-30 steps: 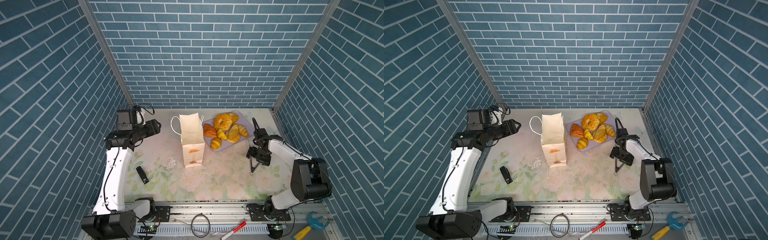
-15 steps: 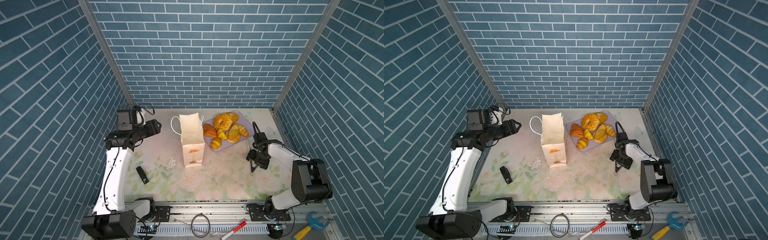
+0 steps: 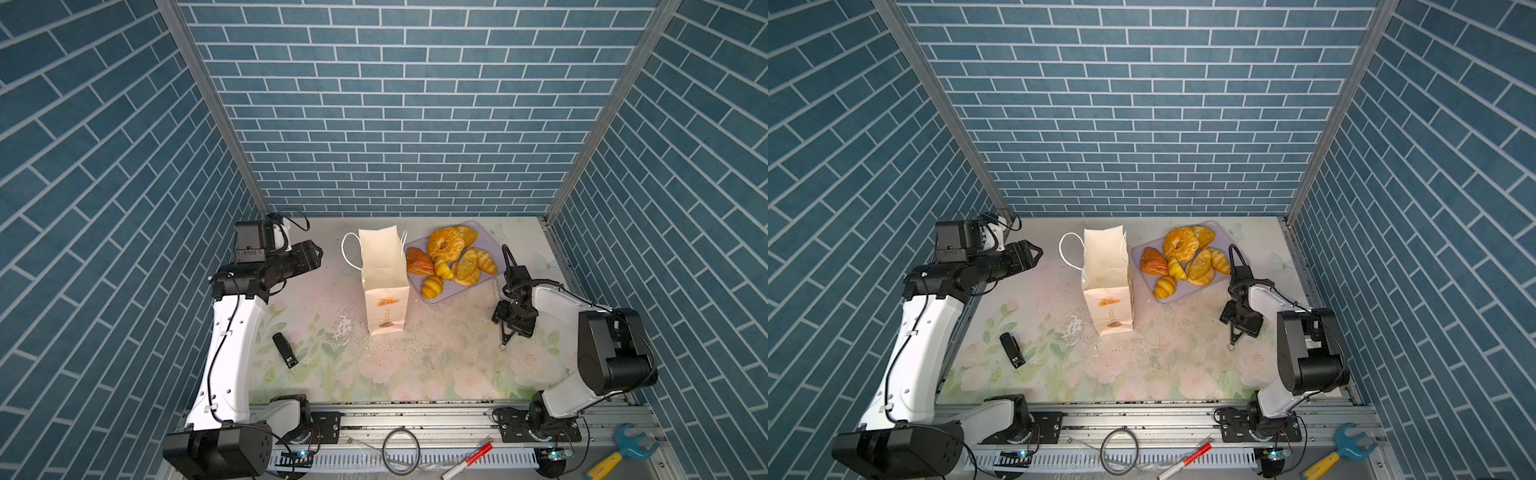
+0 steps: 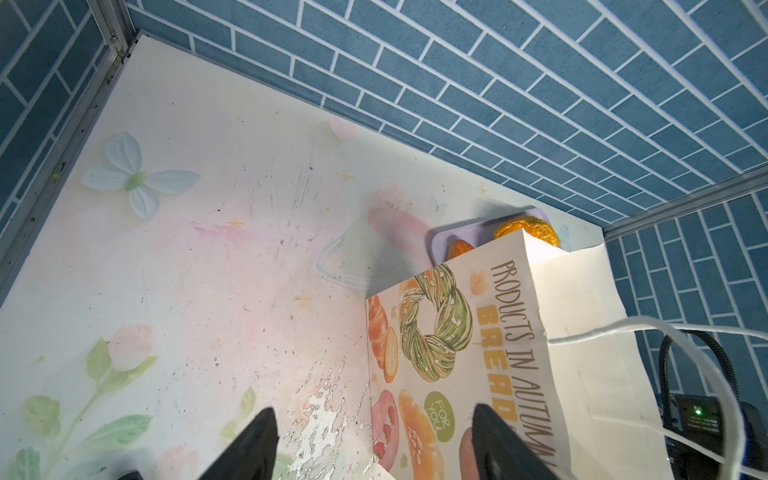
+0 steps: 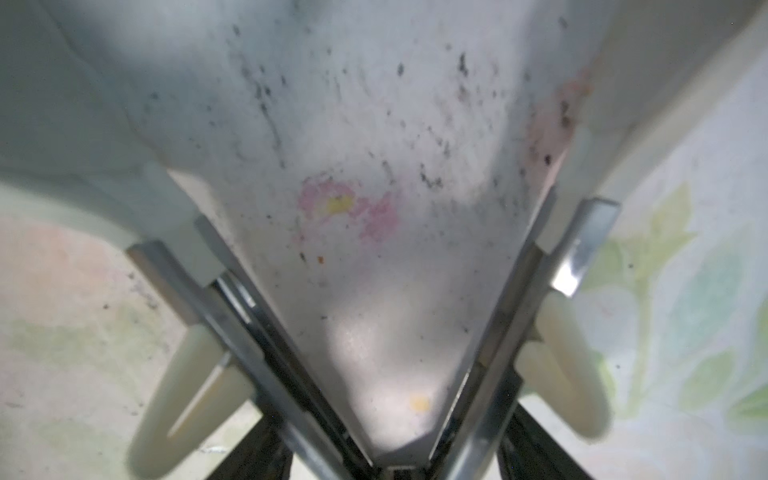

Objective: Place the fake bread into the paper bag
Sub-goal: 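Raise the held tongs with the right gripper toward the bread tray, then lower the tongs onto the striped yellow roll and pinch it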

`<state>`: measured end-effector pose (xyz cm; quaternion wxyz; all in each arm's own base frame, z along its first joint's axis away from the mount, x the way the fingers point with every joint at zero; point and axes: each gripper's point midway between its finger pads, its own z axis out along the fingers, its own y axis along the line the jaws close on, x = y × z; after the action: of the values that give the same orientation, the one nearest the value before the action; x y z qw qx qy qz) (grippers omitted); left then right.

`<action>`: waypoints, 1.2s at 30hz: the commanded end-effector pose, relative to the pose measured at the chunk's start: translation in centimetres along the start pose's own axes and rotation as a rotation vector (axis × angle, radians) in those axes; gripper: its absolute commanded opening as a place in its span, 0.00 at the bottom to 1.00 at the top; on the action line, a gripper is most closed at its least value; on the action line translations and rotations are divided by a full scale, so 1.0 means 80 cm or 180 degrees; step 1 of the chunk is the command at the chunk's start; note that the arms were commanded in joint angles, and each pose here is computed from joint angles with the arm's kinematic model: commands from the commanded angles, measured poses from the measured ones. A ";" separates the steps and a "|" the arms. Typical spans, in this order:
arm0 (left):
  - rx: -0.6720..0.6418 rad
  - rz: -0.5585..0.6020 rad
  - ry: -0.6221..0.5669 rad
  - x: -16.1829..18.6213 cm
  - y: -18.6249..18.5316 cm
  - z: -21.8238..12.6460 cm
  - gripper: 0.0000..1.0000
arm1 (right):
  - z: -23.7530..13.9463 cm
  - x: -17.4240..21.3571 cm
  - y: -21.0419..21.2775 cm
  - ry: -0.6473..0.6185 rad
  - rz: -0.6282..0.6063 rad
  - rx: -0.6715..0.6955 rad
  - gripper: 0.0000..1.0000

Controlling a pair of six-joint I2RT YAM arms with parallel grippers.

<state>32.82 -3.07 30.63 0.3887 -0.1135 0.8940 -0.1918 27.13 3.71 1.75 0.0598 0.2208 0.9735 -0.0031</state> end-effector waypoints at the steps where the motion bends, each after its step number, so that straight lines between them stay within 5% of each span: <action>1: -0.0033 0.0009 -0.0055 -0.001 0.003 -0.005 0.75 | 0.005 0.003 -0.004 0.0034 -0.0137 0.0066 0.73; 14: -0.0021 -0.0008 -0.0091 -0.004 0.000 -0.010 0.75 | 0.000 0.000 -0.013 0.0007 -0.0306 0.0197 0.55; 17: 0.0007 -0.0029 -0.0118 -0.006 -0.002 -0.013 0.75 | -0.024 -0.004 -0.015 -0.0107 -0.0272 0.0182 0.49; 36: 0.0125 -0.0118 -0.0247 -0.006 -0.013 -0.029 0.75 | -0.205 -0.016 -0.017 -0.0734 -0.0735 0.0008 0.50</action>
<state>31.66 -3.29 32.70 0.4154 -0.1266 0.8763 -0.2085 27.29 3.16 16.29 0.1696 0.1273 0.9771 -0.0163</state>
